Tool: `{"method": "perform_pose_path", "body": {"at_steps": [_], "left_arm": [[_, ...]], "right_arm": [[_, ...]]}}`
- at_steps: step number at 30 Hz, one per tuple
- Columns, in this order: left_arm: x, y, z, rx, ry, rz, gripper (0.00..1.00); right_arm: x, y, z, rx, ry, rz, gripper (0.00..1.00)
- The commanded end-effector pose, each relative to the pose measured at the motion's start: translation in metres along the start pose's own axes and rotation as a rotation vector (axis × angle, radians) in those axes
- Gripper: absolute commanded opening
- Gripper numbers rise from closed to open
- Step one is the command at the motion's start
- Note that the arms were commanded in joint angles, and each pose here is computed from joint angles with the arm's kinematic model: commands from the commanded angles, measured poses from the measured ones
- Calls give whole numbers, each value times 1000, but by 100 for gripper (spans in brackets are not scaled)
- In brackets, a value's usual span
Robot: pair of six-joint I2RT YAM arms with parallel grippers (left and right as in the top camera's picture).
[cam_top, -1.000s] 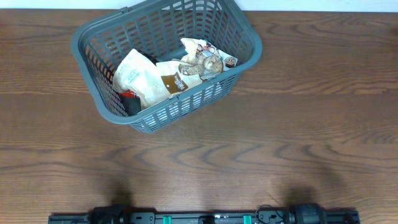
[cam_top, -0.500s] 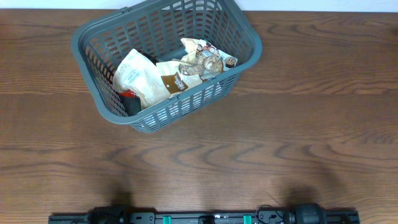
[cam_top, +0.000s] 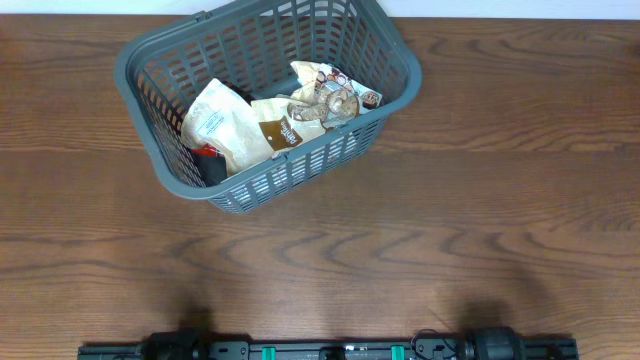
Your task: Pack container
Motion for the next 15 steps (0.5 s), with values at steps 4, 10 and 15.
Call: {"method": "perform_pose_path", "body": {"at_steps": [4,10,15], "left_arm": [[0,0,-8,31,13,4,99],[0,0,-8,31,13,4,99],[0,0,-8,31,13,4,99]], "right_arm": [[0,1,-2,-2,2,0,99],[6,1,26,-144,-63,31,99],[15,3,64,-334,-133,85,99]]}}
Point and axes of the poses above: each gripper's point midway between its finger pads, its own y axis back along the fingers, its own x axis along the line the jaws close on, z = x × y, the point moved 6 cm from there along y, back along the fingers, and after that the axes turned 4 degrees about y, right-handed, at the moved point
